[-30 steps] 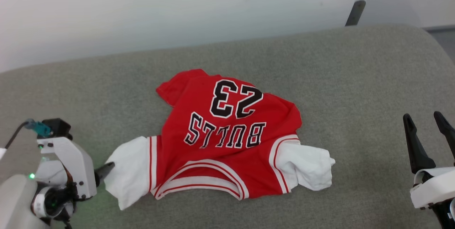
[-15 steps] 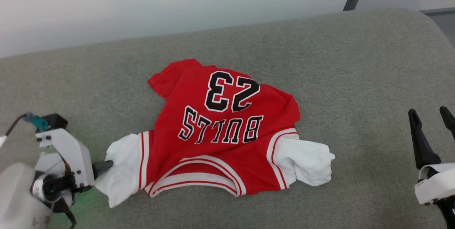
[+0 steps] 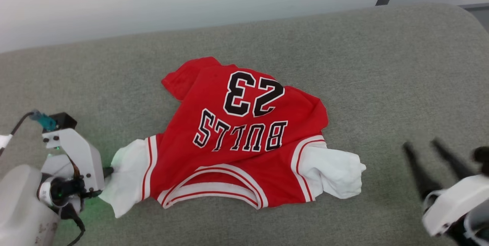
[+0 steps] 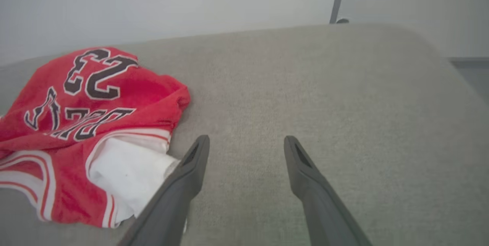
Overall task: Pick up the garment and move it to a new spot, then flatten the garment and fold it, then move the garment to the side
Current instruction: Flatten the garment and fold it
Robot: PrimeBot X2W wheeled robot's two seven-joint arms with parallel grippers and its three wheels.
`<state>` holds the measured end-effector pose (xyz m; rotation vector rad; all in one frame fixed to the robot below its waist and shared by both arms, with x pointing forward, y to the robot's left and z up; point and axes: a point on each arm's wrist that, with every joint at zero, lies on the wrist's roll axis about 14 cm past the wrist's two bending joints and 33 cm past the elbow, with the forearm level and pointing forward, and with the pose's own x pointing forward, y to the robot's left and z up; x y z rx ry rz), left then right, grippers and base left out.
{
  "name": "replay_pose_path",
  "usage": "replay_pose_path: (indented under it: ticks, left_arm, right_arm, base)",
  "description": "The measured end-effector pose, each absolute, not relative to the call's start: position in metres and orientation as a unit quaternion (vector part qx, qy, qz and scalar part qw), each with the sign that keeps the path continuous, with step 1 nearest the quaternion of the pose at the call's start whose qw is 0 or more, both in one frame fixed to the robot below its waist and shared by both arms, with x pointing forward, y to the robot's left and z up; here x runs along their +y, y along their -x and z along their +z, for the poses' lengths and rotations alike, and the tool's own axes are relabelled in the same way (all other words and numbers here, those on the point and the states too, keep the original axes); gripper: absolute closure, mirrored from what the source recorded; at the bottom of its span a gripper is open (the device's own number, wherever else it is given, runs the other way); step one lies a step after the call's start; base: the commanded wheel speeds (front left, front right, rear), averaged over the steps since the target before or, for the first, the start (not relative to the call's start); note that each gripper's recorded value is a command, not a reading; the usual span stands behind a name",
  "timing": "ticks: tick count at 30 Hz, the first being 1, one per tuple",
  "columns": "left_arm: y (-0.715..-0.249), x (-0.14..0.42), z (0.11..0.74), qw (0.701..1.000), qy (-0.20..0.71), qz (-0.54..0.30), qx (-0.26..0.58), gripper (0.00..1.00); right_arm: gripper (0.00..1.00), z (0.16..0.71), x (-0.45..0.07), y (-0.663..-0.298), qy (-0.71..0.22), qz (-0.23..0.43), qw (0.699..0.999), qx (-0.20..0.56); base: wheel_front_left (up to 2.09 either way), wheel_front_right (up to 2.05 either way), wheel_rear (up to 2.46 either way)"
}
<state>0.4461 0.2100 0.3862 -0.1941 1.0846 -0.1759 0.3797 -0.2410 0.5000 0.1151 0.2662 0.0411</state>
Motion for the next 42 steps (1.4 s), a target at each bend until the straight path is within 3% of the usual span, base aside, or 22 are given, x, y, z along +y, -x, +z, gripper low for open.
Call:
replay_pose_path:
  ticks: [8, 21, 23, 24, 33, 42]
  left_arm:
    - [-0.452, 0.207, 0.389, 0.854, 0.097, -0.088, 0.503, 1.00]
    - [-0.453, 0.202, 0.390, 0.858, 0.102, -0.094, 0.494, 1.00]
    - [-0.453, 0.202, 0.389, 0.858, 0.104, -0.093, 0.494, 1.00]
    - [-0.453, 0.202, 0.389, 0.858, 0.104, -0.093, 0.494, 1.00]
    - [-0.455, 0.205, 0.402, 0.863, 0.094, -0.097, 0.487, 1.00]
    - [-0.489, 0.192, 0.509, 0.907, 0.028, -0.136, 0.397, 1.00]
  right_arm:
    - [0.00, 0.453, -0.202, -0.367, -0.092, 0.095, 0.953, 0.271]
    - [0.00, 0.397, -0.157, -0.374, -0.091, 0.169, 0.902, 0.387]
    - [0.80, 0.392, -0.155, -0.378, -0.083, 0.173, 0.899, 0.394]
    - [1.00, 0.389, -0.155, -0.381, -0.078, 0.175, 0.898, 0.396]
    - [1.00, 0.399, -0.165, -0.395, -0.071, 0.186, 0.893, 0.404]
    - [1.00, 0.527, -0.168, -0.448, -0.044, 0.223, 0.936, 0.269]
  base:
    - [0.00, 0.00, 0.00]
    - [0.00, 0.00, 0.00]
    - [0.00, 0.00, 0.00]
    - [0.00, 0.00, 0.00]
    - [0.00, 0.00, 0.00]
    - [0.00, 0.00, 0.00]
